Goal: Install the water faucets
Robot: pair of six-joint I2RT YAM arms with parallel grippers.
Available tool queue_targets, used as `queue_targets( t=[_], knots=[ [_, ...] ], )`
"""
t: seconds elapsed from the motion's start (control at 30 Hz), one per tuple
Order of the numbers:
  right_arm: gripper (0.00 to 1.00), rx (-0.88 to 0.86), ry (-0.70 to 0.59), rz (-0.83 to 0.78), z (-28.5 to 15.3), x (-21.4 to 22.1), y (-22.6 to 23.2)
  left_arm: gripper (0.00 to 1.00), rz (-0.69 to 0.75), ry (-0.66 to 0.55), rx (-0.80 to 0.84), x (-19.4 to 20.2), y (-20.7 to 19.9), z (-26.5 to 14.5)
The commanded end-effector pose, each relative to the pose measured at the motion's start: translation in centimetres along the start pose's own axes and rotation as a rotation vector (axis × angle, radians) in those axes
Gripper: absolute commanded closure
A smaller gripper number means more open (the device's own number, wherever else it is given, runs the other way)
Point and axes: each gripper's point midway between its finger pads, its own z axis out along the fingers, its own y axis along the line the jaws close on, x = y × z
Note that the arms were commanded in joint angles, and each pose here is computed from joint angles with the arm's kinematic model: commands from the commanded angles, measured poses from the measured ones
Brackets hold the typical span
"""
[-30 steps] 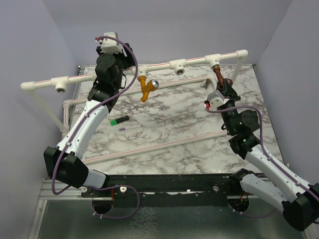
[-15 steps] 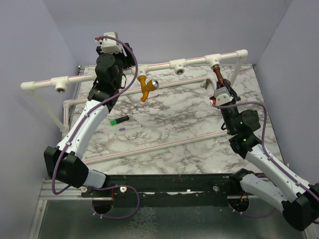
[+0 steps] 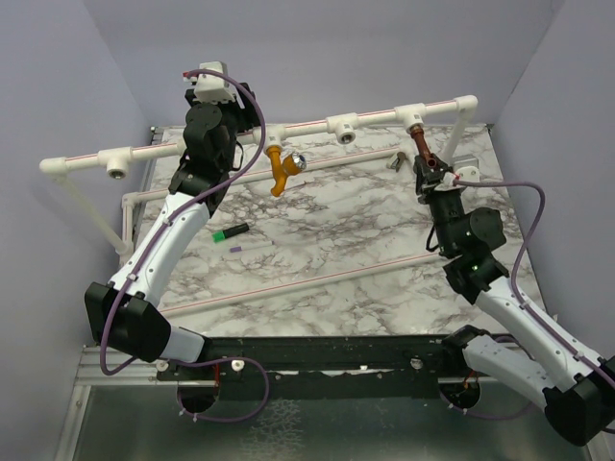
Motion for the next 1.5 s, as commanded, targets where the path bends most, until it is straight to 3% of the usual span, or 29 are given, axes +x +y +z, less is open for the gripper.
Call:
queue_targets(
  t=[0.0,0.4,1.03,1.27,1.47],
  knots=[
    [0.99,0.021,-0.073,0.266,0.5,-3.6,0.0,0.28,0.135,0.398,0.006,12.4,1.2,-2.3],
    [0.99,0.115,-0.084,0.801,0.0,-4.8,-0.3,0.28,0.135,0.396,0.008,12.3,1.1,-2.3],
    [0.99,0.252,-0.017,1.671,0.2,-3.0,1.0,0.28,0.132,0.399,0.012,12.5,1.1,-2.3],
    [0.99,0.268,0.035,1.831,0.2,-2.9,1.6,0.28,0.132,0.399,0.014,12.5,1.0,-2.3],
    [0.99,0.260,0.111,1.879,0.0,-2.7,2.7,0.28,0.133,0.399,0.013,12.5,1.1,-2.3]
  ],
)
